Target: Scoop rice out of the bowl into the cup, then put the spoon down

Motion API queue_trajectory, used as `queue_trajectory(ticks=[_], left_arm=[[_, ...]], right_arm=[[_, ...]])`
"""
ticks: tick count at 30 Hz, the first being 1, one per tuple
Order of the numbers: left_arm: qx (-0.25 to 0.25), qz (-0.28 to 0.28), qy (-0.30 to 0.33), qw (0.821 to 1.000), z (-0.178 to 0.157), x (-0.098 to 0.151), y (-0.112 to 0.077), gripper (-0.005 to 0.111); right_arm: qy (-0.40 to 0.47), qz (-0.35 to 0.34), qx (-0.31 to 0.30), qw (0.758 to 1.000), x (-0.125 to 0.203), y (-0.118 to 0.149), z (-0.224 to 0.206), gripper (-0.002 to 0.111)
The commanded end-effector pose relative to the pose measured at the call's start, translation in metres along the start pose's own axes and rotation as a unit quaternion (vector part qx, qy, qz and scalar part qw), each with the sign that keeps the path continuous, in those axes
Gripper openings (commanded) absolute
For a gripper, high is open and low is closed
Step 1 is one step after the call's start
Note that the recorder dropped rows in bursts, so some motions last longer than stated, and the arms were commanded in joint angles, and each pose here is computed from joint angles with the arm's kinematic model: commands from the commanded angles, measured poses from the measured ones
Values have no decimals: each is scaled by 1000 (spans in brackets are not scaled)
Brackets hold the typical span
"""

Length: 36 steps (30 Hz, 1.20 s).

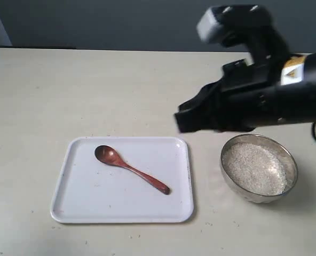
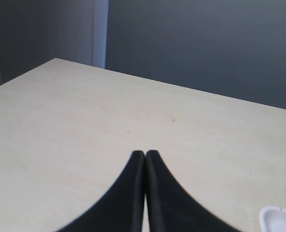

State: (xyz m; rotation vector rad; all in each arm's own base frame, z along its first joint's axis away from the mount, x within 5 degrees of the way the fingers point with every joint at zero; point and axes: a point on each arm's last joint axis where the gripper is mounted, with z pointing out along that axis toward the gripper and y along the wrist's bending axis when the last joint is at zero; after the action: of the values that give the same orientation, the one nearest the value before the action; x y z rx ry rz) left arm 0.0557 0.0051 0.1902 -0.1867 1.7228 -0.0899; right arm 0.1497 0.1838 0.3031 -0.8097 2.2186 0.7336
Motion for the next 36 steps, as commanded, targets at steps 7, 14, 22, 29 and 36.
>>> queue_trajectory(ticks=[7,14,22,29,36], left_arm=[[5,2,-9,1000,-1,-2,-1,1],[5,2,-9,1000,-1,-2,-1,1],[5,2,-9,1000,-1,-2,-1,1],[5,2,-9,1000,-1,-2,-1,1],[5,4,-9,1000,-1,-2,-1,1]], right_arm=[[-148,15,142,979,71,-57,-88,-1],[-242,-22,258,935,136,-57,-101,-1],[-260,-24,301,917,169,-63,-89,-1],[-253,-24,327,910,184,-66,-83,-1],[-237,-23,314,919,188,-66,-79,-1]])
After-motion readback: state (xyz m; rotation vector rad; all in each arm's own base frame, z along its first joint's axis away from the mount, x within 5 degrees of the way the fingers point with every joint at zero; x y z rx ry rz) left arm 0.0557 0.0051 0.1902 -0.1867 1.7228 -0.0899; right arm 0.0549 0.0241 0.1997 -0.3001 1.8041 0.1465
